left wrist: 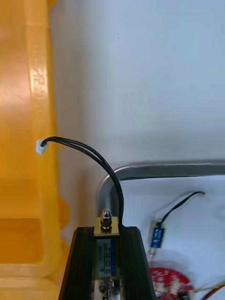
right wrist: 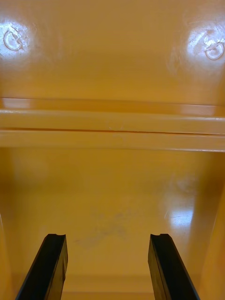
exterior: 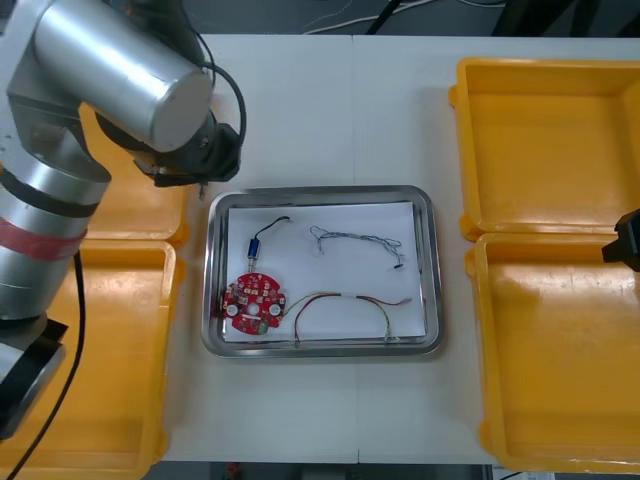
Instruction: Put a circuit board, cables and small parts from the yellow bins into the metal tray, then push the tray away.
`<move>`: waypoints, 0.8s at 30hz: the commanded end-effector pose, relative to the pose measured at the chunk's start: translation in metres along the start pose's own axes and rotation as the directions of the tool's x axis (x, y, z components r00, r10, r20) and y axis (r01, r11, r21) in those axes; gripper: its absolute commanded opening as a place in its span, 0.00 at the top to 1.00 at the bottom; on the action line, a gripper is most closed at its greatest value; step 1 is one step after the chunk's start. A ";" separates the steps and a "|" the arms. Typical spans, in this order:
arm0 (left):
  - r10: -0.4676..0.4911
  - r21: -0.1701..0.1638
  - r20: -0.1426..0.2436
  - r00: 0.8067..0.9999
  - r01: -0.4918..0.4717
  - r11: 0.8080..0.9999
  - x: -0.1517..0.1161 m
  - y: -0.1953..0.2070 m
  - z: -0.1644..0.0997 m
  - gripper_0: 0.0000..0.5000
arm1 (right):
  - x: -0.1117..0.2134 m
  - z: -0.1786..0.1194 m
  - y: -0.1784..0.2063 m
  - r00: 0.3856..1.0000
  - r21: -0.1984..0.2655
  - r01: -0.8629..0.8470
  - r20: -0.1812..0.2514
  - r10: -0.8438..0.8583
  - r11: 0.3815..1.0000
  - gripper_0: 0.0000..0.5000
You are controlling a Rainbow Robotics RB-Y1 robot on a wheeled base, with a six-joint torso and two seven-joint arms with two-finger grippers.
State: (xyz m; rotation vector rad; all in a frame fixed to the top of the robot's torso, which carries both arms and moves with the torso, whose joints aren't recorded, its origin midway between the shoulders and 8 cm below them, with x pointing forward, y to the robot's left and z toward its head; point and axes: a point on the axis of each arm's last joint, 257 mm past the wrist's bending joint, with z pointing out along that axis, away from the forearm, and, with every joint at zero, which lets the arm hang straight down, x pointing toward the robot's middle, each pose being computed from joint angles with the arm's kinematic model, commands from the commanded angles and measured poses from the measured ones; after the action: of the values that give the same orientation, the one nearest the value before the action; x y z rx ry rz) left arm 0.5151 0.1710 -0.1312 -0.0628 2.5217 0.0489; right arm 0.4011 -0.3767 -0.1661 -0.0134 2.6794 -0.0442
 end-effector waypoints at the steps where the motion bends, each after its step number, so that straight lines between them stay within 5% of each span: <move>1: 0.011 0.044 0.038 0.999 -0.013 0.999 0.014 -0.046 0.003 1.00 | -0.017 -0.010 0.000 0.999 -0.006 0.001 0.054 -0.001 1.000 0.00; 14: 0.058 0.046 0.032 0.998 -0.060 0.997 0.062 -0.086 0.030 1.00 | -0.017 -0.010 0.000 0.999 -0.006 0.001 0.054 -0.001 1.000 0.00; 24: 0.066 0.086 0.027 0.997 -0.069 0.994 0.072 -0.105 0.031 1.00 | -0.017 -0.010 0.000 0.999 -0.006 0.001 0.054 -0.001 1.000 0.00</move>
State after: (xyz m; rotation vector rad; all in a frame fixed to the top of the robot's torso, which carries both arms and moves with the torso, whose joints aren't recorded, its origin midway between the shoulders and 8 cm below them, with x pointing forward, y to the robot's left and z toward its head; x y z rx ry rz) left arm 0.4891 0.0938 -0.2042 0.0493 2.5131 0.0538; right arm 0.4014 -0.3766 -0.1657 -0.0137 2.6785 -0.0439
